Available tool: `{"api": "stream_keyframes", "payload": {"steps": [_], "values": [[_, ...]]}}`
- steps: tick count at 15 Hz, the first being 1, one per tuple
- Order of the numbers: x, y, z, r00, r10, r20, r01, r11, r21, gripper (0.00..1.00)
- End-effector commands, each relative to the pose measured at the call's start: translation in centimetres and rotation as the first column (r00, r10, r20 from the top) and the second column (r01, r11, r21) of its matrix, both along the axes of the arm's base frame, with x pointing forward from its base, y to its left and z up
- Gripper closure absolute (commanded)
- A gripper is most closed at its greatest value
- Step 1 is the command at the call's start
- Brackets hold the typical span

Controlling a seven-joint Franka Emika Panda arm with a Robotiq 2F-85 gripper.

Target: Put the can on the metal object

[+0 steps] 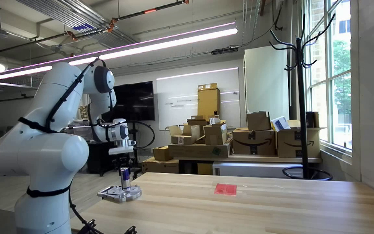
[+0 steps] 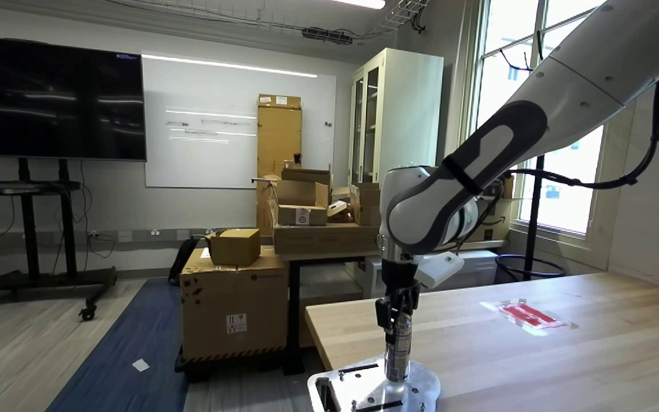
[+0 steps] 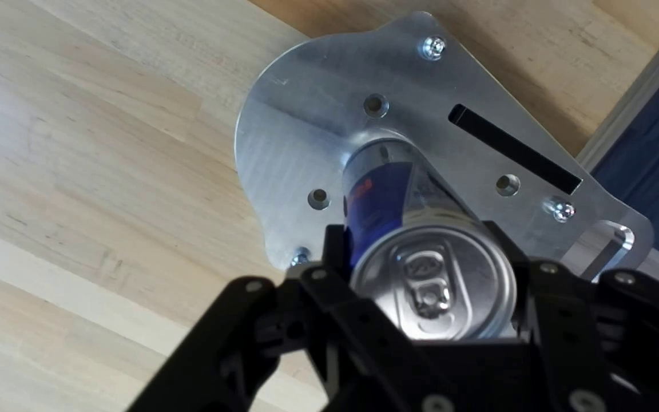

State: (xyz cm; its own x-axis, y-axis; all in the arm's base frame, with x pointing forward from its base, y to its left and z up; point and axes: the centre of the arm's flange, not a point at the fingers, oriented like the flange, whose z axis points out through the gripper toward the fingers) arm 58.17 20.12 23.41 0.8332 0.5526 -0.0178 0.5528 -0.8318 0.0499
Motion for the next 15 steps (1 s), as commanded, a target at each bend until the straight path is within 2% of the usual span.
{"api": "stream_keyframes", "payload": {"steps": [1,8,9,12,15], "values": [[0.7,0.7,-0.5,0.999,0.042,0.011,-0.042,0.999,0.007,0.67],[0.8,1.0,-1.1,0.999,0.045,0.008,-0.045,0.999,0.012,0.67],[0.8,1.0,-1.1,0.999,0.038,0.005,-0.038,0.999,0.012,0.24],[0.7,0.8,-0.8,1.0,0.031,0.008,-0.031,1.0,0.005,0.03],[0.6,0.6,0.1,1.0,0.026,0.014,-0.026,1.0,0.001,0.0]]}}
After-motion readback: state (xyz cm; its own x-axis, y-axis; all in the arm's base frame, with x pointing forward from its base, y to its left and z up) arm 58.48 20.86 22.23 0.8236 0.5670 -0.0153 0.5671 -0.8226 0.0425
